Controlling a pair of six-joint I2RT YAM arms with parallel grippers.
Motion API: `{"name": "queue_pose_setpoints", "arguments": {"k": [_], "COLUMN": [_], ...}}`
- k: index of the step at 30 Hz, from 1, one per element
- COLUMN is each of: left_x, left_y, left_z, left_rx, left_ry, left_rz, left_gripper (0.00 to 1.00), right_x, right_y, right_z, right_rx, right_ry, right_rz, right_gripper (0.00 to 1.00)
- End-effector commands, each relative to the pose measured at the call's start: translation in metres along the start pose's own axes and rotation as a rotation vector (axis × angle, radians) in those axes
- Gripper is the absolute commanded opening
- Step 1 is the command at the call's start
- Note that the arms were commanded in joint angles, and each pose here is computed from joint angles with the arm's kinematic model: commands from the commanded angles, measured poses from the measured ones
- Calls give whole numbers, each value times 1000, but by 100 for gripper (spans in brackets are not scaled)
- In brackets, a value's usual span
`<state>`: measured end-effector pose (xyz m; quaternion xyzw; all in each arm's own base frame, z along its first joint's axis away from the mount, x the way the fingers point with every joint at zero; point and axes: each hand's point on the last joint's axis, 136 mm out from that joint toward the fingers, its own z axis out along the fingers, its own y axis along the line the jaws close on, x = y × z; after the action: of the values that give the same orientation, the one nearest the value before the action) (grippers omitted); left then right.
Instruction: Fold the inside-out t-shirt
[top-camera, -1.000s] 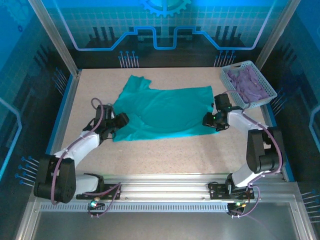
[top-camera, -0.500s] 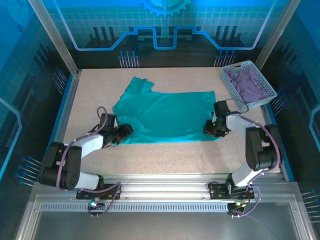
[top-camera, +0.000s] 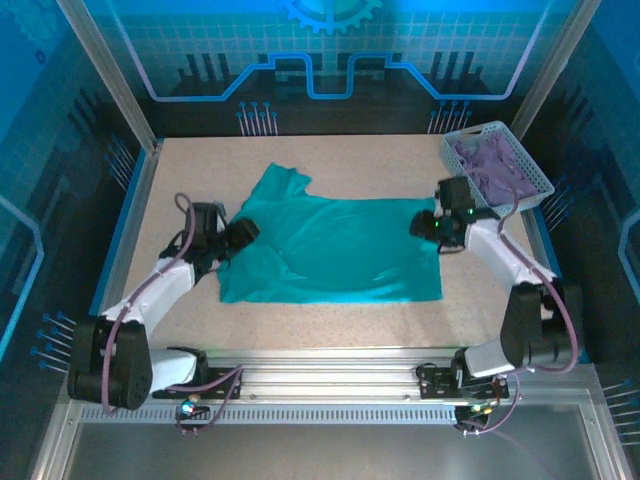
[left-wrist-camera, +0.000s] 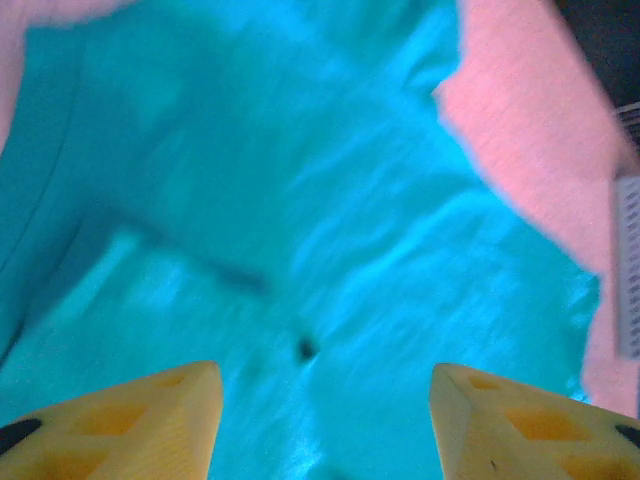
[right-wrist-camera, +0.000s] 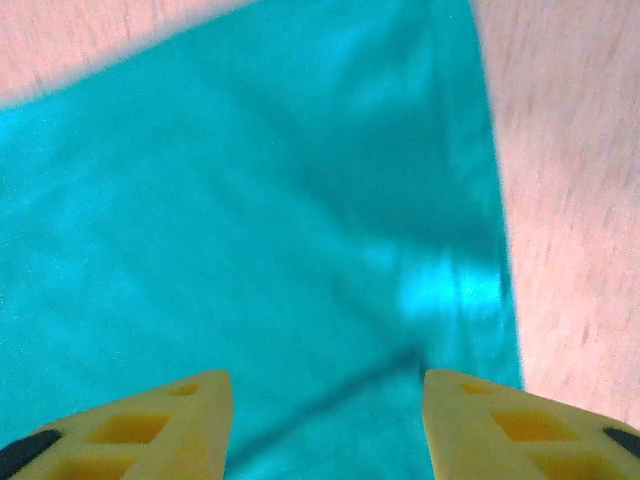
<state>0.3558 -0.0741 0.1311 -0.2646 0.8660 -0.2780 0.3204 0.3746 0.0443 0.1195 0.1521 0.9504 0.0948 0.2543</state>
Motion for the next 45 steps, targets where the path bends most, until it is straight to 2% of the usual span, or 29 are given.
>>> {"name": "queue_pose_setpoints", "arguments": {"k": [1, 6, 12, 19, 21, 25, 29, 34, 37, 41, 45], "left_x": [-31, -46, -49, -48, -49, -49, -54, -69, -83, -103, -117], "left_y": [-17, -32, -41, -42, -44, -46, -47, -53, -52, -45, -30], "left_z": [5, 9, 14, 24, 26, 31, 39, 59, 82, 121, 161], "left_rx": [43, 92, 128, 127, 135, 144, 140, 128, 92, 8, -81], "left_ry": [-77, -118, -107, -79, -72, -60, -55, -54, -42, -16, 30], "left_rz": [28, 37, 49, 67, 66, 64, 66, 70, 78, 139, 203], "left_gripper": [59, 62, 63, 63, 64, 64, 64, 64, 64, 64, 64], "right_x": [-46, -83, -85, -90, -82, -80, -79, -79, -86, -95, -95], "right_y": [-20, -35, -38, -39, -45, -48, -51, -50, -44, -30, -20], "right_z": [26, 73, 125, 143, 153, 156, 157, 158, 154, 148, 150], "right_rx": [77, 202, 240, 256, 280, 298, 311, 305, 293, 263, 219], "right_ry": [-43, 5, 130, 201, 252, 272, 286, 292, 250, 190, 192], "right_rz": [31, 24, 24, 35, 43, 49, 57, 56, 37, -11, -28], "right_gripper": [56, 56, 53, 51, 51, 49, 40, 21, 10, 5, 4]}}
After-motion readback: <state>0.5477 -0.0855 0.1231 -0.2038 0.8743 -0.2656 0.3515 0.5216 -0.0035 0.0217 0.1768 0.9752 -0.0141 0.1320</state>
